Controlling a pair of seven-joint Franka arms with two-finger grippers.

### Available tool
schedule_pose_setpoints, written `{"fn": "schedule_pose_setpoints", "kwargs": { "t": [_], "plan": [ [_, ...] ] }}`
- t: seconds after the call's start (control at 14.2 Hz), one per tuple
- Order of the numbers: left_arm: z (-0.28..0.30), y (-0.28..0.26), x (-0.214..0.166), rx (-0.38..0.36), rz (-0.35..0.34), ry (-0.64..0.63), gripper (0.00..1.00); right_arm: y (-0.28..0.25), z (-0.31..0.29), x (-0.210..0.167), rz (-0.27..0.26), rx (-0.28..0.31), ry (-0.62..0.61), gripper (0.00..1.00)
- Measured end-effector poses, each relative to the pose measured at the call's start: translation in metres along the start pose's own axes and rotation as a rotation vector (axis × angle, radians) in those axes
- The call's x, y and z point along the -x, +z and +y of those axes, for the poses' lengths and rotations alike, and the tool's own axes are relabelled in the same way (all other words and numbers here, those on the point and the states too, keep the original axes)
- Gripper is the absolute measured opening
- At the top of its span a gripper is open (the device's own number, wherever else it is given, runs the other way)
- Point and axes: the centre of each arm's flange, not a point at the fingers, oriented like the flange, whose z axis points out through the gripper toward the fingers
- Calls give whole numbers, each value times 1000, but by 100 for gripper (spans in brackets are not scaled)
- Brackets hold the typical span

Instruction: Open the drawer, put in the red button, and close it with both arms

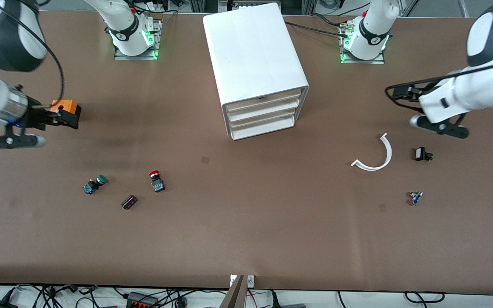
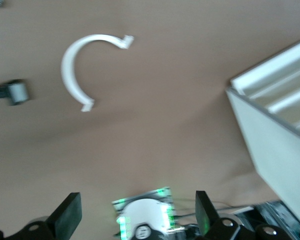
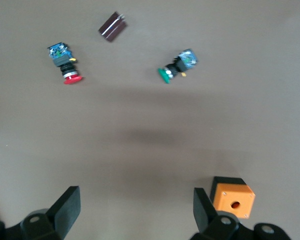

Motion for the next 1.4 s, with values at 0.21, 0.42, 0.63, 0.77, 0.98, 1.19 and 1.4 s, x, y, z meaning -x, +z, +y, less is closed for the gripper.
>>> {"fn": "schedule_pose_setpoints", "kwargs": {
  "t": [0.21, 0.42, 0.63, 0.77, 0.98, 1.19, 1.4],
  "plan": [
    [-6, 51, -53, 204, -22, -14, 100, 46, -33, -38, -33, -14, -44, 100],
    [-4, 91, -92, 394, 0, 1, 100, 95, -66, -78, -13, -8, -88, 100],
    [6, 130, -111, 558, 33, 156, 100, 137, -92, -106, 28, -5, -141, 100],
    [19, 164, -120, 682, 32, 236, 100, 161, -114, -115, 48, -3, -185, 100],
    [44, 205, -125, 805, 11, 288, 100, 204, -122, -127, 66, 2, -284, 100],
    [68, 243, -137, 856, 51, 360, 95, 233, -129, -132, 54, -2, -325, 100],
    [103, 269, -140, 861, 59, 404, 91, 232, -143, -138, 69, -19, -339, 100]
  ]
}}
